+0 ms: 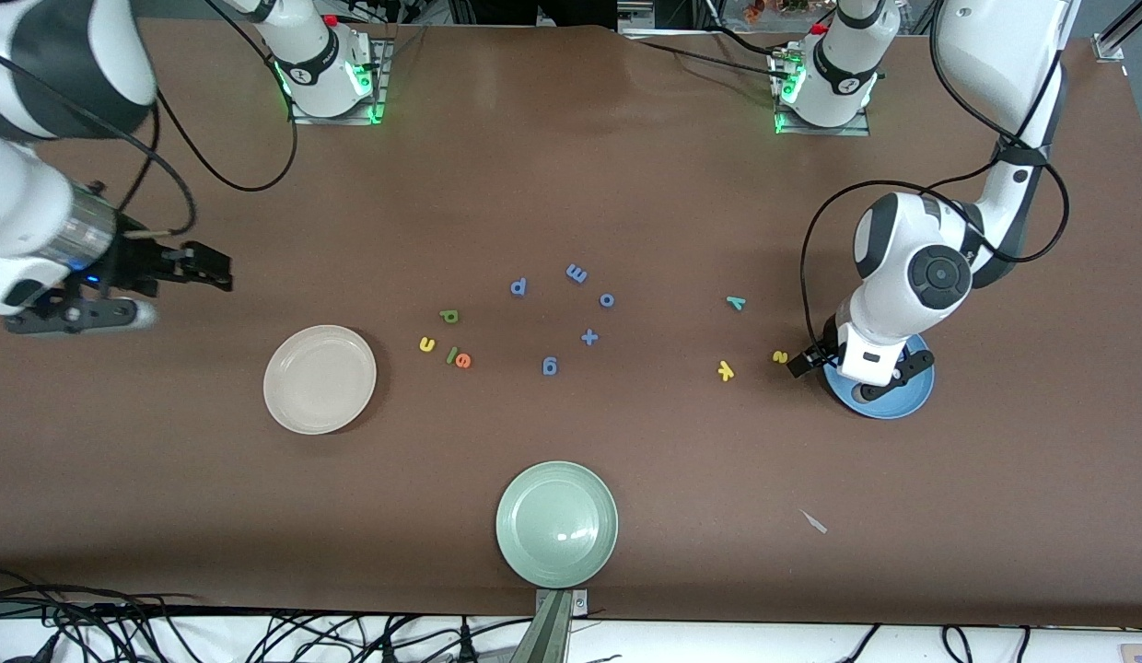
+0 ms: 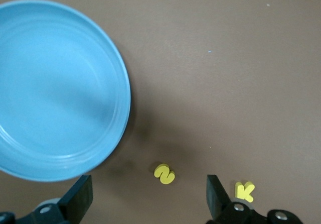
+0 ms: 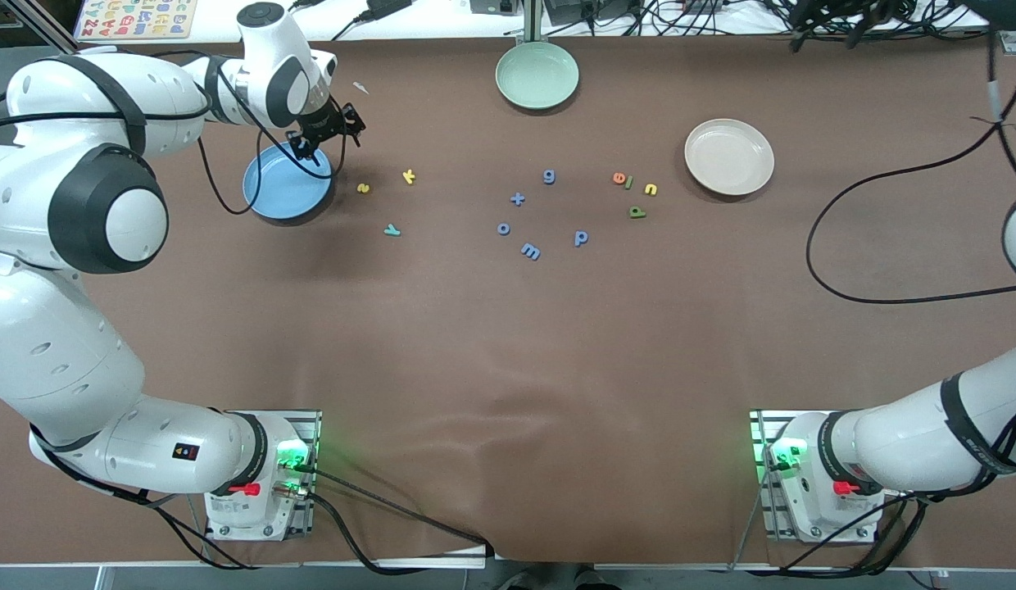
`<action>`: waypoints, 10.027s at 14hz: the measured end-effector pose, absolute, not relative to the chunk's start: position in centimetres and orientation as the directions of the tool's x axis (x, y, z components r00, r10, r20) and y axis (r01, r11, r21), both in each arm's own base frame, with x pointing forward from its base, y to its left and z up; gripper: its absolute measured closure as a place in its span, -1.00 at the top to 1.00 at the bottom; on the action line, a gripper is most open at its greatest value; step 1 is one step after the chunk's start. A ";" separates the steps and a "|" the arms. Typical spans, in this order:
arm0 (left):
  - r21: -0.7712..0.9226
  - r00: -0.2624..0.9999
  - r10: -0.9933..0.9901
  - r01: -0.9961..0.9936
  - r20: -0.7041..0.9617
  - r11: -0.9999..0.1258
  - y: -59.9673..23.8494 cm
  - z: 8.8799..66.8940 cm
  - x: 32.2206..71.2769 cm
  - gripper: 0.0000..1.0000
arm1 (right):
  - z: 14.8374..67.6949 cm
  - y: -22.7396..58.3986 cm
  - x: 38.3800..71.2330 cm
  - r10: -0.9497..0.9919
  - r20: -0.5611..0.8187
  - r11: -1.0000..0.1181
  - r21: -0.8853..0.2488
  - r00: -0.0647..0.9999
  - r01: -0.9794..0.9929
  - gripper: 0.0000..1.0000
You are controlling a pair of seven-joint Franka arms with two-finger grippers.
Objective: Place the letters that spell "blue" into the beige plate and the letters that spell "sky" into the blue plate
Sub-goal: 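Reach the left gripper to yellow z while the right gripper reaches green a, then place the z in the blue plate while the right gripper places a in beige, then grasp yellow k with the left gripper while the right gripper grasps yellow u, then drop the u in the beige plate while the left gripper carries k to blue, then grasp teal y with the left gripper while the right gripper grasps green l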
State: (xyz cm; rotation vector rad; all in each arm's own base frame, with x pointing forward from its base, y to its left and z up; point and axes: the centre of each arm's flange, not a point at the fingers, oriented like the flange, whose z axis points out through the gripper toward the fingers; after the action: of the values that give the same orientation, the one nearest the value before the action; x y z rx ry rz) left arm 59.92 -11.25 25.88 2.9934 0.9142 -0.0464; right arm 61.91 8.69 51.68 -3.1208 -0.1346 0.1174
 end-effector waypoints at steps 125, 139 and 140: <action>-0.061 0.868 0.462 0.459 -0.185 -0.886 0.4 20.5 62.9 -0.02 | 18.2 28.8 58.9 -0.371 -0.071 -0.928 -0.011 0.926 -0.373 0.28; -0.047 0.728 0.656 0.662 -0.198 -0.748 -14.9 21.0 56.6 0.07 | 18.7 28.5 59.6 -0.369 -0.045 -0.929 -0.012 0.928 -0.370 0.25; -0.048 0.708 0.680 0.685 -0.192 -0.727 -15.7 21.1 55.6 0.07 | 18.8 28.1 59.9 -0.361 -0.035 -0.933 -0.002 0.932 -0.361 0.25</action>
State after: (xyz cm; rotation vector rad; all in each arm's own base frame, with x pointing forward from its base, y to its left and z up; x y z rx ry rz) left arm 55.62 -15.74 21.07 2.8787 1.1504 -0.3071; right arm 59.86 28.14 18.80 -3.0797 0.5754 0.0532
